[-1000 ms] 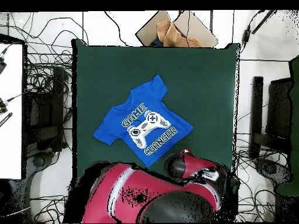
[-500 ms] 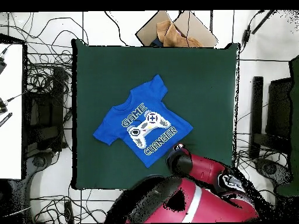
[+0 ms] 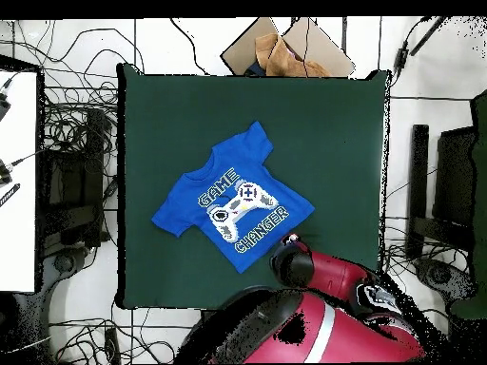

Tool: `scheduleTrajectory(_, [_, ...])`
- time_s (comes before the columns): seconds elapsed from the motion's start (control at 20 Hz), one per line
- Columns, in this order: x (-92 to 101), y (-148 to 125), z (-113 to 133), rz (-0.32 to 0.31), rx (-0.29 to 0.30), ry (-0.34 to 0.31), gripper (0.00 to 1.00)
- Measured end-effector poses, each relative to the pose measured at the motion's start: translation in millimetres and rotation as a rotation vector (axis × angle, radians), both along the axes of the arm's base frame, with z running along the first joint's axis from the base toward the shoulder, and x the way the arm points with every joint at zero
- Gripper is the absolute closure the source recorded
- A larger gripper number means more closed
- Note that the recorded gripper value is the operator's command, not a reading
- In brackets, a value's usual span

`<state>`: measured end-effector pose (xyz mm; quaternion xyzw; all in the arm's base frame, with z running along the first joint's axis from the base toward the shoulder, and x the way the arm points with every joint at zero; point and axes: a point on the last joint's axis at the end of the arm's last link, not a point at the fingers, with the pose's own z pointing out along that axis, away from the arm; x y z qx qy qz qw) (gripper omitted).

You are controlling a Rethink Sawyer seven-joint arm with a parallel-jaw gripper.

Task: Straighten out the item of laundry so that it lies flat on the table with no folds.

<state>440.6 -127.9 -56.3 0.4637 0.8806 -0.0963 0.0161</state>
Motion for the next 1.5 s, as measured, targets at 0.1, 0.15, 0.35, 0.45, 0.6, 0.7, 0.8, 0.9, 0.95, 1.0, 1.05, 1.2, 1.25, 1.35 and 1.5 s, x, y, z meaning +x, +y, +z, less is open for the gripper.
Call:
scheduleTrajectory(0.1, [1.2, 3.0, 0.4, 0.007, 0.0, -0.001, 1.0])
scheduleTrajectory(0.15, [3.5, 8.8, 0.8, 0.02, -0.001, -0.003, 1.0])
scheduleTrajectory(0.35, [13.0, 35.3, 2.9, 0.078, 0.001, -0.011, 1.0])
scheduleTrajectory(0.45, [22.9, 58.8, 6.1, 0.123, 0.007, -0.025, 1.0])
scheduleTrajectory(0.6, [36.4, 89.8, 13.1, 0.172, 0.031, -0.05, 1.0])
scheduleTrajectory(0.7, [43.0, 102.7, 19.9, 0.183, 0.05, -0.06, 1.0])
scheduleTrajectory(0.8, [49.5, 110.9, 30.0, 0.185, 0.069, -0.061, 1.0])
scheduleTrajectory(0.9, [52.8, 113.6, 36.7, 0.183, 0.076, -0.058, 1.0])
scheduleTrajectory(0.95, [55.4, 115.7, 43.9, 0.182, 0.08, -0.05, 1.0])
scheduleTrajectory(1.0, [56.4, 116.0, 47.0, 0.181, 0.08, -0.046, 1.0])
scheduleTrajectory(1.05, [57.0, 116.0, 48.6, 0.18, 0.08, -0.044, 1.0])
scheduleTrajectory(1.2, [58.5, 119.3, 50.7, 0.171, 0.082, -0.037, 1.0])
scheduleTrajectory(1.25, [58.5, 121.0, 49.6, 0.168, 0.084, -0.035, 1.0])
scheduleTrajectory(1.35, [56.6, 125.8, 45.3, 0.162, 0.09, -0.026, 1.0])
scheduleTrajectory(1.5, [51.0, 134.7, 35.4, 0.155, 0.102, -0.005, 1.0])
